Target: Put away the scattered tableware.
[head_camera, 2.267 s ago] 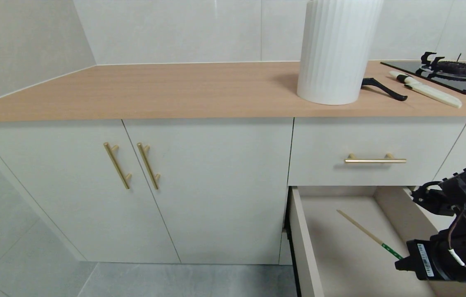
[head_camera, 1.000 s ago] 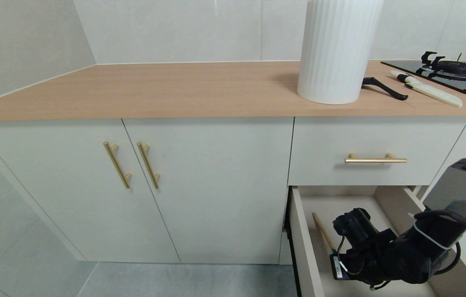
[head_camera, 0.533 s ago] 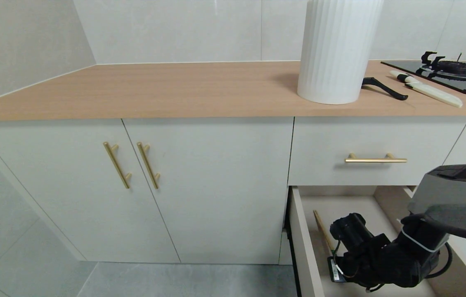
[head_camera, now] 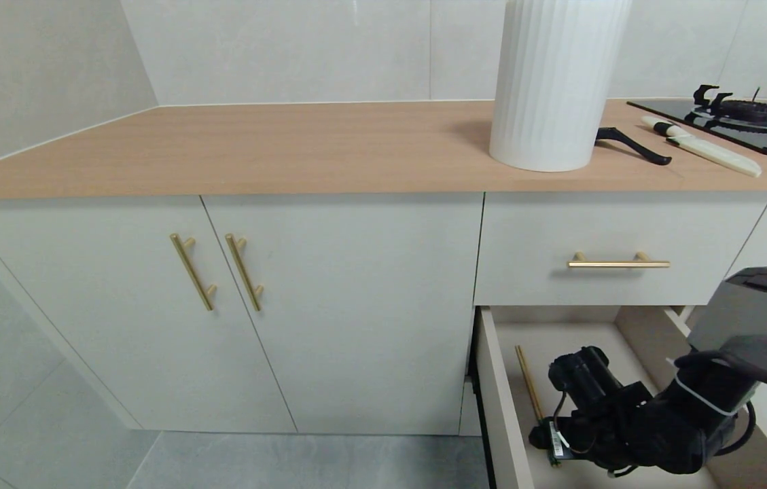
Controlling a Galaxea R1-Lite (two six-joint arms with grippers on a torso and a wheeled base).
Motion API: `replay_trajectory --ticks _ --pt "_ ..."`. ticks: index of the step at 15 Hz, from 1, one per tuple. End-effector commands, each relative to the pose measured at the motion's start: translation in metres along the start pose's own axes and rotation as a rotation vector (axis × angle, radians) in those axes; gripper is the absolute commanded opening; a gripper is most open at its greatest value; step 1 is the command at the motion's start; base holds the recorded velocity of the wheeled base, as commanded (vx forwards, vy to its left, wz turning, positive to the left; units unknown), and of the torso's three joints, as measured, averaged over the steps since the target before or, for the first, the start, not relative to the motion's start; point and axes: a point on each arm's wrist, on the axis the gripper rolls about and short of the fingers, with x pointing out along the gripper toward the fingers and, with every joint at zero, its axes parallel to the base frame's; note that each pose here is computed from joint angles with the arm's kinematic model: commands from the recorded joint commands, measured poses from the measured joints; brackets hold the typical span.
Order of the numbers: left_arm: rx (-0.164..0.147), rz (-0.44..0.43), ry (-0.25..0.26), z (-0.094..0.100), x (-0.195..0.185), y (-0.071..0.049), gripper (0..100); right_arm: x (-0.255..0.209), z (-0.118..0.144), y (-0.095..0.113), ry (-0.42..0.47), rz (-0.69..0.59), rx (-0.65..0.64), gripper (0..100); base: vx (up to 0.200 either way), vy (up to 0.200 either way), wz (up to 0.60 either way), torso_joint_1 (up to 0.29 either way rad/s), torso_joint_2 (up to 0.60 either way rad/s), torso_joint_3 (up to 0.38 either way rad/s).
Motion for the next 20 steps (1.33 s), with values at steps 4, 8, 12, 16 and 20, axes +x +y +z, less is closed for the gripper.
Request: replay_trajectory --ticks 4,8,12,16,20 --pt "0.0 0.001 0.0 0.0 0.0 0.0 100 -0.142 0.047 -0.065 -0.279 0.008 0.04 100 0.0 0.0 0.0 0.0 0.0 0.0" --pt "0.0 0.001 0.0 0.0 0.0 0.0 100 -0.221 0.062 -0.124 -0.262 0.07 0.084 100 0.0 0.0 0.0 0.0 0.0 0.0" --pt "0.0 0.0 0.002 0.0 0.0 0.0 100 -0.23 0.053 -0.127 -0.287 0.052 0.031 100 0.0 0.0 0.0 0.0 0.0 0.0" --pt "0.0 0.001 -0.001 0.0 0.0 0.0 100 -0.232 0.051 -0.127 -0.29 0.049 0.007 100 0.0 0.0 0.0 0.0 0.0 0.0" --pt "0.0 0.0 0.0 0.0 0.0 0.0 100 -0.233 0.048 -0.127 -0.294 0.047 -0.004 100 0.0 0.0 0.0 0.072 -0.2 -0.165"
